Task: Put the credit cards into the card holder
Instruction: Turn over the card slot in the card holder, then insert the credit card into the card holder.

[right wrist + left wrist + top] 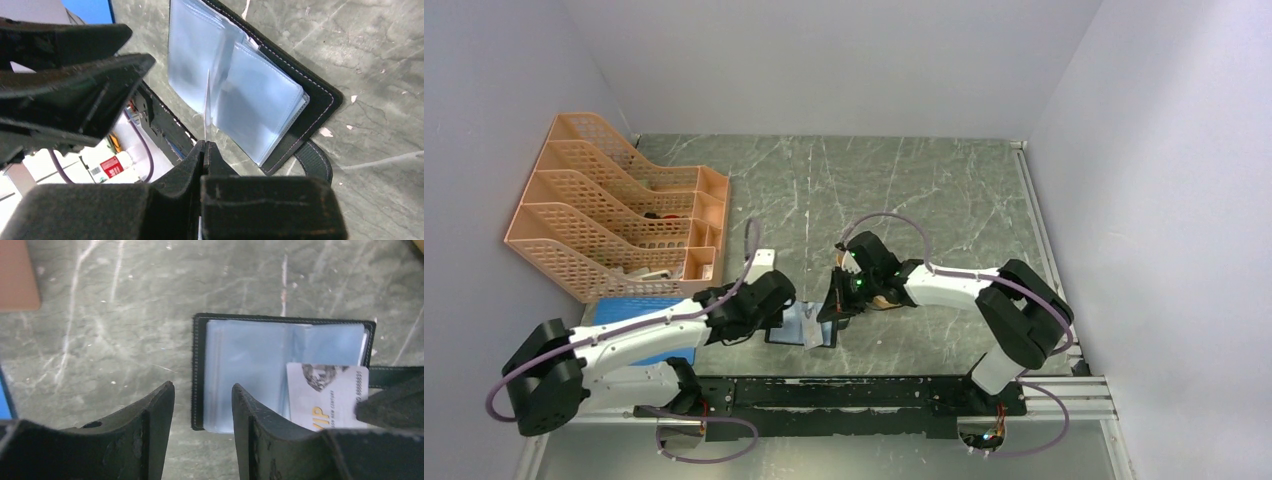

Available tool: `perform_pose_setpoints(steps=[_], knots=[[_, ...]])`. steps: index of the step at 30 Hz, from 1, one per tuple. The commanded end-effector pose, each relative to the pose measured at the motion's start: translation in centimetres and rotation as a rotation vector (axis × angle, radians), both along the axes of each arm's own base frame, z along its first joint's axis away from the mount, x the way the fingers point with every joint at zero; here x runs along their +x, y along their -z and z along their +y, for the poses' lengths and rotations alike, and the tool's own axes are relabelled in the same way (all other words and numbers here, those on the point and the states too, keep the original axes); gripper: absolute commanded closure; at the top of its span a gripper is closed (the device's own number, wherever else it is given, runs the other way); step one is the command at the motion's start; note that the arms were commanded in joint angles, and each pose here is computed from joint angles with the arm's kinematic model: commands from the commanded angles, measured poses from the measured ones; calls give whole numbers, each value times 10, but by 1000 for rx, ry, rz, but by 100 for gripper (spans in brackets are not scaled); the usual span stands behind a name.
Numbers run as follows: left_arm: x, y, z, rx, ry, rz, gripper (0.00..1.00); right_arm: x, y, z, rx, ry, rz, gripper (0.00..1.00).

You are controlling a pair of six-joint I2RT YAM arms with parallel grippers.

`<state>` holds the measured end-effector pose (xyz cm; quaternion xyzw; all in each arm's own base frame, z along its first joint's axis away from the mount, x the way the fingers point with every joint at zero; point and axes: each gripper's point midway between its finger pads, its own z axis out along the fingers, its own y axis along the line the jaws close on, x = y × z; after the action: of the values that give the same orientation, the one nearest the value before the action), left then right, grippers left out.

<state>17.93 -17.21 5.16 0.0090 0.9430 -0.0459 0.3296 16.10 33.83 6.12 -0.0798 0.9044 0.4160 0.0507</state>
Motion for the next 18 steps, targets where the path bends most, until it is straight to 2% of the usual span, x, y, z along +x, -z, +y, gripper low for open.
perform_pose_setpoints(steps=[1, 9, 18], knots=[[5, -5, 18, -57, -95, -29, 49, -4, -6, 3, 47, -11, -8, 100], [-5, 19, 30, -89, -139, 61, 50, -8, -2, 8, 79, -18, 38, 100], [-9, 24, 35, -96, -151, 71, 51, -6, 6, 5, 57, 12, 57, 100]])
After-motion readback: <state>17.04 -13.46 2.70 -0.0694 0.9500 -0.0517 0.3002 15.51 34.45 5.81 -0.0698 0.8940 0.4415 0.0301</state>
